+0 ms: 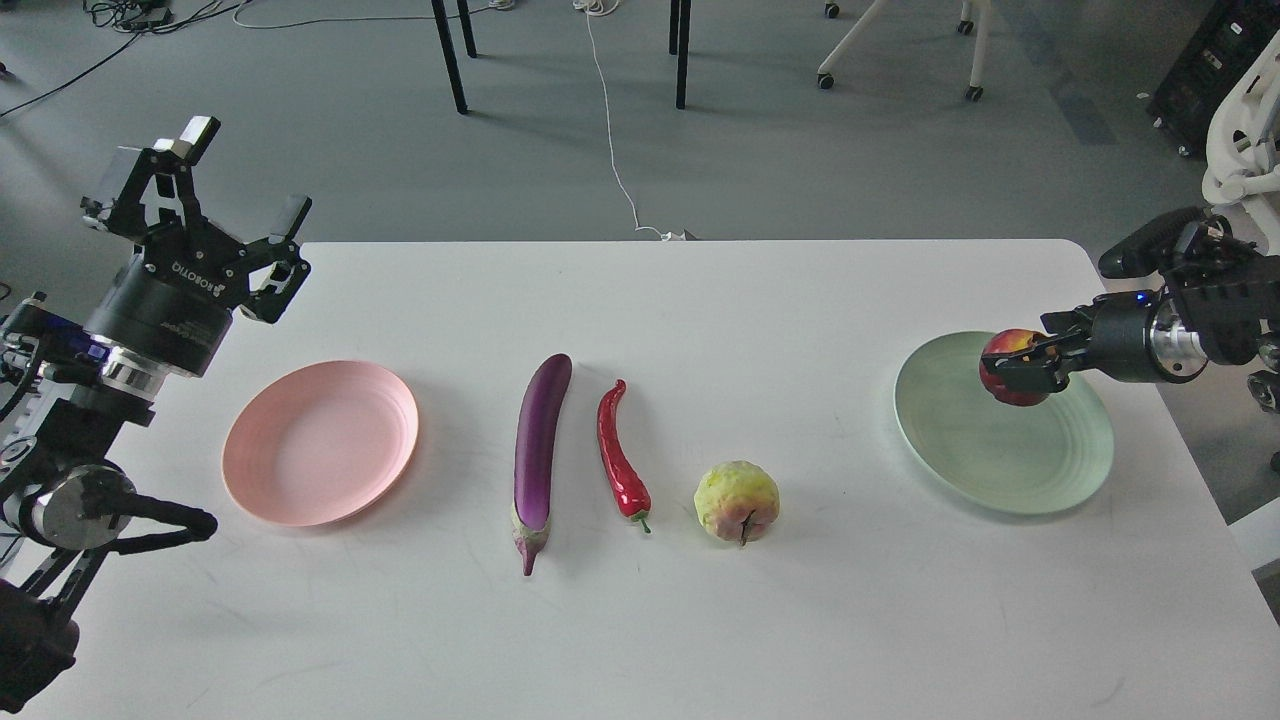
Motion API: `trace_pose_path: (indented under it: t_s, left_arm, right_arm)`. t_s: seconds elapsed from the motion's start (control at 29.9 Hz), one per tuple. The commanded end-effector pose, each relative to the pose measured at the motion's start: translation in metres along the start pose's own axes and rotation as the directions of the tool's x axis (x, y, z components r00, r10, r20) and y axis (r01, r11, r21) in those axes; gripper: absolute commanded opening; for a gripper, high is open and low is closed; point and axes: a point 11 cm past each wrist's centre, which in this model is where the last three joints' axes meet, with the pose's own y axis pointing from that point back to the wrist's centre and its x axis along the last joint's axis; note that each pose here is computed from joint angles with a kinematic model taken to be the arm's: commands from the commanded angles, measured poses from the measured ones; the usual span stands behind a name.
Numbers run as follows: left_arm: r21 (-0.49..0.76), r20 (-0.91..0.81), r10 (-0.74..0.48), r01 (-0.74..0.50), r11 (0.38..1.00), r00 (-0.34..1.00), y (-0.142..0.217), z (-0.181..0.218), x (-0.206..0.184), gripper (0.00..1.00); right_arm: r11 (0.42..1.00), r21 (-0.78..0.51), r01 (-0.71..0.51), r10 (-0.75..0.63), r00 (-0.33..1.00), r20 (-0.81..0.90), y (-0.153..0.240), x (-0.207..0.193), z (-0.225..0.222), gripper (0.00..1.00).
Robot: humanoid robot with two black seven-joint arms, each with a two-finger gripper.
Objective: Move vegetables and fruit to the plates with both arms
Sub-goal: 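Open the right gripper to release the apple onto the green plate, then move the right gripper to the yellow-green pear and grasp it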
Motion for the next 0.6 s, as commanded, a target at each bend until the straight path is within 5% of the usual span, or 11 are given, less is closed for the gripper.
trace_pose_path:
  t_s: [0.0, 0.33, 0.57]
  left_arm:
    - [0.002, 0.001, -0.001, 0.001, 1.000, 1.000, 0.000, 0.000, 0.000, 0.98]
    - [0.001, 0.001, -0.002, 0.002, 1.000, 1.000, 0.000, 0.000, 0.000, 0.98]
    - [0.006, 0.002, -0.004, 0.004, 1.000, 1.000, 0.003, 0.000, -0.001, 0.98]
  right_arm:
    - [1.000, 0.008, -0.007, 0.007, 1.000, -0.002, 0.000, 0.004, -0.002, 0.97]
    - [0.961, 0.238, -0.139, 0.145, 0.989, -0.005, 0.012, 0.059, -0.075, 0.97]
    - [0.880, 0.469, -0.079, 0.118, 0.991, -0.054, 0.015, 0.057, -0.160, 0.98]
